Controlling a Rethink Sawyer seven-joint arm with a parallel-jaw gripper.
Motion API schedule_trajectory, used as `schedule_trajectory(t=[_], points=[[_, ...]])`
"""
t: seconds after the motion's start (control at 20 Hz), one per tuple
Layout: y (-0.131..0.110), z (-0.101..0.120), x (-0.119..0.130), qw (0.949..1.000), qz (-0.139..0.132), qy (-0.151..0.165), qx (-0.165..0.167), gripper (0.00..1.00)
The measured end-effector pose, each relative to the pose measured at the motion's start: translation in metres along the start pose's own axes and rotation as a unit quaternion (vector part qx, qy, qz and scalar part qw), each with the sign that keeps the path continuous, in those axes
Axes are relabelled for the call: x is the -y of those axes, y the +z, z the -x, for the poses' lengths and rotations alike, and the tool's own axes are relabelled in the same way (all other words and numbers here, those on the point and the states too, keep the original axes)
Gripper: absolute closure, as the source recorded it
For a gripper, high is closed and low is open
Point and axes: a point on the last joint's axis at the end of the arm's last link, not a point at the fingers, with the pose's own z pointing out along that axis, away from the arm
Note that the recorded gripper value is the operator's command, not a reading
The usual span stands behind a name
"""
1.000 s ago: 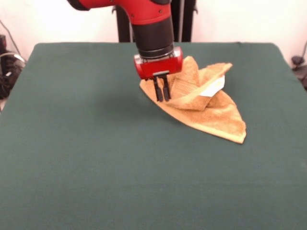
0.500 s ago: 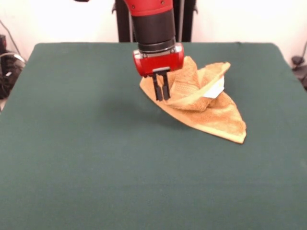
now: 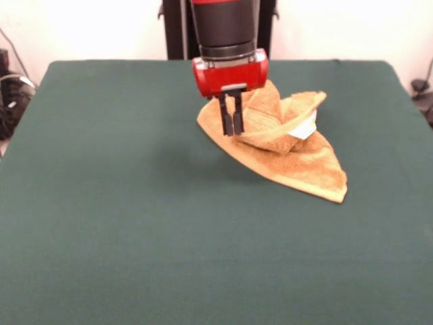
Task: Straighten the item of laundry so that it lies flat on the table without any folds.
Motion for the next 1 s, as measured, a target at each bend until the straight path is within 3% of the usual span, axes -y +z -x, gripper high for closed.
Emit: schedule_trajectory(t=[0.4,0.85,0.9,1.0], points=[[-0.018,0.016,-0.011,0.9994,-0.021,-0.025,0.015,1.00],[-0.027,0.033,0.013,0.9982,-0.046,-0.019,0.033,1.00],[-0.027,0.036,0.015,0.9981,-0.047,-0.019,0.035,0.00],[-0.027,0.037,0.016,0.9980,-0.048,-0.019,0.035,0.00]])
